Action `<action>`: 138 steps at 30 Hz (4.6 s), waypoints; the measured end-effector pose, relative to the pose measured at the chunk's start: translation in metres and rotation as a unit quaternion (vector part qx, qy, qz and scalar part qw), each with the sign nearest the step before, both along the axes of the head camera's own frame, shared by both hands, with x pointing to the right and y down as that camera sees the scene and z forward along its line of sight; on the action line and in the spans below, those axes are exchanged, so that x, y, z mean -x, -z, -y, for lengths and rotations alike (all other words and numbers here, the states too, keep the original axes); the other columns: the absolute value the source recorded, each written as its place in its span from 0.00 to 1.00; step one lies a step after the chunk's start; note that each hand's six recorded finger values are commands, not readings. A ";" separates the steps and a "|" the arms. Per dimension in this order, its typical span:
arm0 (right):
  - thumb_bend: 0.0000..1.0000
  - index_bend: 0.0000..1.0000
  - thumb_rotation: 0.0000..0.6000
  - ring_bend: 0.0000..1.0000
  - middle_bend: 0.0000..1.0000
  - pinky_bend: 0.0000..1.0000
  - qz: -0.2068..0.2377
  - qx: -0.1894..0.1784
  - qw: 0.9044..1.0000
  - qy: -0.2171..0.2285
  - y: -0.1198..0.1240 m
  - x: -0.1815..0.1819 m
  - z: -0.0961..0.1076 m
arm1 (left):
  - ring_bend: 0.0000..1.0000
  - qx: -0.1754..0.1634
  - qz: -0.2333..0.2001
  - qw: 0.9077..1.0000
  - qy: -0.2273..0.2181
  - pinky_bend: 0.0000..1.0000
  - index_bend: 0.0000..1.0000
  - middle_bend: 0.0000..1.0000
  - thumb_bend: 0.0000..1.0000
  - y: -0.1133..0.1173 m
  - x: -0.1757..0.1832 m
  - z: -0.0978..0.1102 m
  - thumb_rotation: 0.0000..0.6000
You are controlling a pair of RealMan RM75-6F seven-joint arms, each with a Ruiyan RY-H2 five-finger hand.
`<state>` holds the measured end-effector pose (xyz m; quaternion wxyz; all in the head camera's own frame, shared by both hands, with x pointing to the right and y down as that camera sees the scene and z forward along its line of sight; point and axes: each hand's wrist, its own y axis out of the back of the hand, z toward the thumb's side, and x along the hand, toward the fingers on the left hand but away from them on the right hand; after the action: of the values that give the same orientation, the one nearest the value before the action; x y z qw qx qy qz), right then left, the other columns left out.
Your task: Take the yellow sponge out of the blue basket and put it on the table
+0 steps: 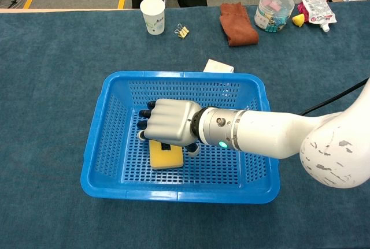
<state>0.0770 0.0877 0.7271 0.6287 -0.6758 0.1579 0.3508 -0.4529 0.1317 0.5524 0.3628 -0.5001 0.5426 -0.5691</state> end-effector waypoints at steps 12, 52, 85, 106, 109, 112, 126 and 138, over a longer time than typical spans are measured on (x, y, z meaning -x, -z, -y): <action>0.21 0.31 1.00 0.00 0.18 0.11 -0.009 -0.021 1.000 0.006 -0.004 -0.001 0.000 | 0.23 0.000 -0.004 1.000 0.005 0.24 0.33 0.32 0.23 0.001 0.004 -0.003 1.00; 0.27 0.42 1.00 0.04 0.24 0.12 0.072 -0.073 0.978 -0.179 0.102 -0.094 0.081 | 0.23 0.005 -0.016 1.000 -0.023 0.24 0.33 0.32 0.23 -0.005 -0.012 0.012 1.00; 0.21 0.03 1.00 0.02 0.17 0.11 0.017 -0.142 0.908 -0.394 0.122 -0.241 0.134 | 0.23 0.028 -0.019 0.998 -0.048 0.24 0.33 0.32 0.23 -0.021 -0.024 0.028 1.00; 0.22 0.14 1.00 0.04 0.23 0.11 0.044 -0.227 0.814 -0.533 0.199 -0.357 0.043 | 0.23 0.039 0.022 0.996 -0.081 0.24 0.33 0.32 0.23 -0.029 -0.039 0.032 1.00; 0.22 0.14 1.00 0.04 0.23 0.11 0.044 -0.230 0.810 -0.538 0.203 -0.362 0.037 | 0.23 0.039 0.020 0.996 -0.082 0.24 0.33 0.32 0.23 -0.030 -0.040 0.032 1.00; 0.22 0.14 1.00 0.04 0.23 0.11 0.045 -0.229 0.810 -0.538 0.203 -0.363 0.034 | 0.23 0.043 0.017 0.996 -0.082 0.24 0.33 0.32 0.23 -0.032 -0.039 0.032 1.00; 0.22 0.14 1.00 0.04 0.23 0.11 0.055 -0.230 0.813 -0.532 0.187 -0.359 0.029 | 0.23 0.042 0.019 0.995 -0.085 0.24 0.33 0.32 0.23 -0.040 -0.035 0.024 1.00; 0.22 0.14 1.00 0.04 0.23 0.11 0.060 -0.218 0.809 -0.543 0.170 -0.364 0.025 | 0.23 0.044 0.016 0.995 -0.086 0.24 0.33 0.32 0.23 -0.048 -0.033 0.016 1.00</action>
<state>0.4409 0.0632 0.5571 0.4750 -0.5165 -0.3529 0.6189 -0.4195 0.1160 0.6001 0.3963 -0.5516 0.4659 -0.5671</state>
